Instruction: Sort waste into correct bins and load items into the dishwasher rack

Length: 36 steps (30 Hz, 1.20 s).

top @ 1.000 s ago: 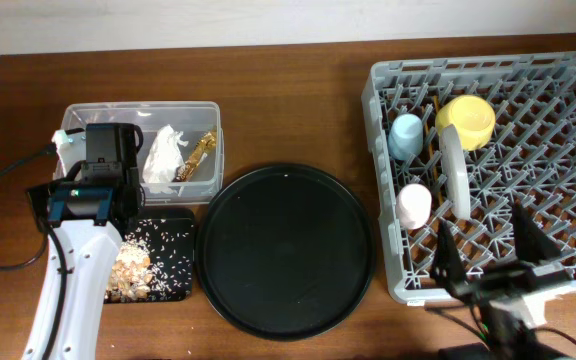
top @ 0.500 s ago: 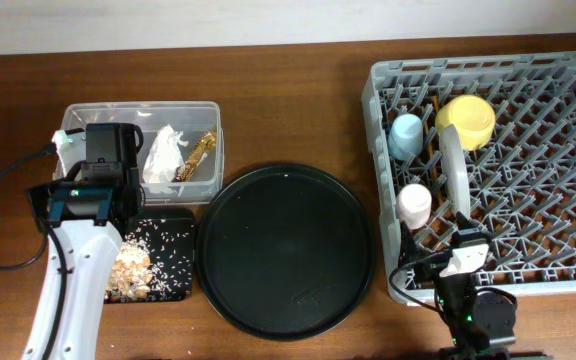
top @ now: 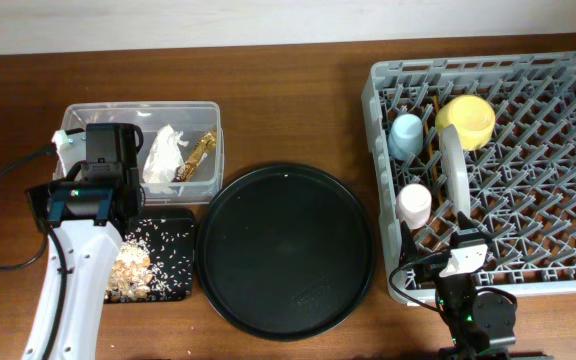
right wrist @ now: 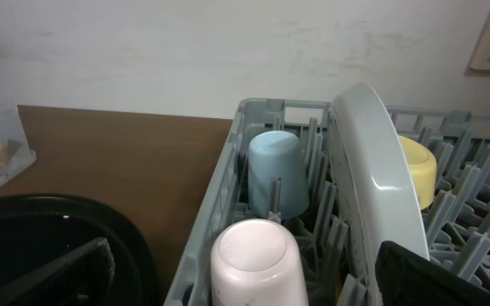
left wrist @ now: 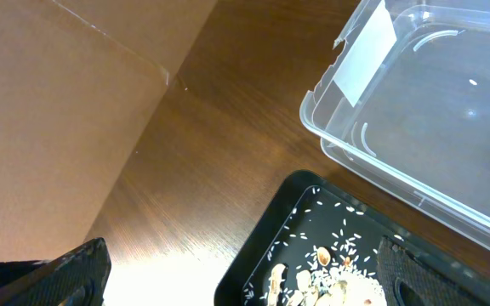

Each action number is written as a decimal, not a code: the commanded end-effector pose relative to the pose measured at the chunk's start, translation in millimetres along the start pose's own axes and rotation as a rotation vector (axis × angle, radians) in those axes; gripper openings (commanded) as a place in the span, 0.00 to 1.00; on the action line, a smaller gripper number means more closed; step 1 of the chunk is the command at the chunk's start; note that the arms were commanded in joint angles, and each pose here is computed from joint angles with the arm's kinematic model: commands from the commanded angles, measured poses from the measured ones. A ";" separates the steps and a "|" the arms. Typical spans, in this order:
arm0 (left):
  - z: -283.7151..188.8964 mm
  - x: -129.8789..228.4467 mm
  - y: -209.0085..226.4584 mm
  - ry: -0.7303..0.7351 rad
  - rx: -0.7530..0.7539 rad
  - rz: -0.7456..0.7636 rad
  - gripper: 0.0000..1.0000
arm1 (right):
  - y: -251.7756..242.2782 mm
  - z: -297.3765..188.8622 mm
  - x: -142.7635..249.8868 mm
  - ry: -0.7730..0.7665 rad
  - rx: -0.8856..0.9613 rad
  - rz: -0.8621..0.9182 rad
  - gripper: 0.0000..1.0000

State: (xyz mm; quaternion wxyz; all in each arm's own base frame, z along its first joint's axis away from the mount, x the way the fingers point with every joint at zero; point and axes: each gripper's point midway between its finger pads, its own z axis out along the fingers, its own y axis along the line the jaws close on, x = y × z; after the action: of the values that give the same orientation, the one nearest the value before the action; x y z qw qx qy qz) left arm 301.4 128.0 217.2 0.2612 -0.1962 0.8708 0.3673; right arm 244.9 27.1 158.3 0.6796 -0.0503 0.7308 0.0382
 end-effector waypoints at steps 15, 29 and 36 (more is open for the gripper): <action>-135.3 31.9 77.0 -0.430 0.483 -0.374 0.99 | -3.6 -0.2 1.9 0.002 0.018 -0.005 0.99; -118.8 67.4 -53.3 -0.929 0.983 -0.474 0.99 | -3.6 -0.2 1.9 0.002 0.018 -0.005 0.99; -81.2 100.6 -91.3 -0.784 0.963 -0.352 0.99 | -3.6 -0.2 1.8 0.002 0.019 -0.005 0.99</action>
State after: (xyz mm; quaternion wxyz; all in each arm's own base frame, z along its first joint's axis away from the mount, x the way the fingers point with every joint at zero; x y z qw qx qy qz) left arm 246.0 -4.7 157.8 0.6734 -0.0729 0.7310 -0.0825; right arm 244.9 25.8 158.4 0.6800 -0.0507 0.7307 0.0334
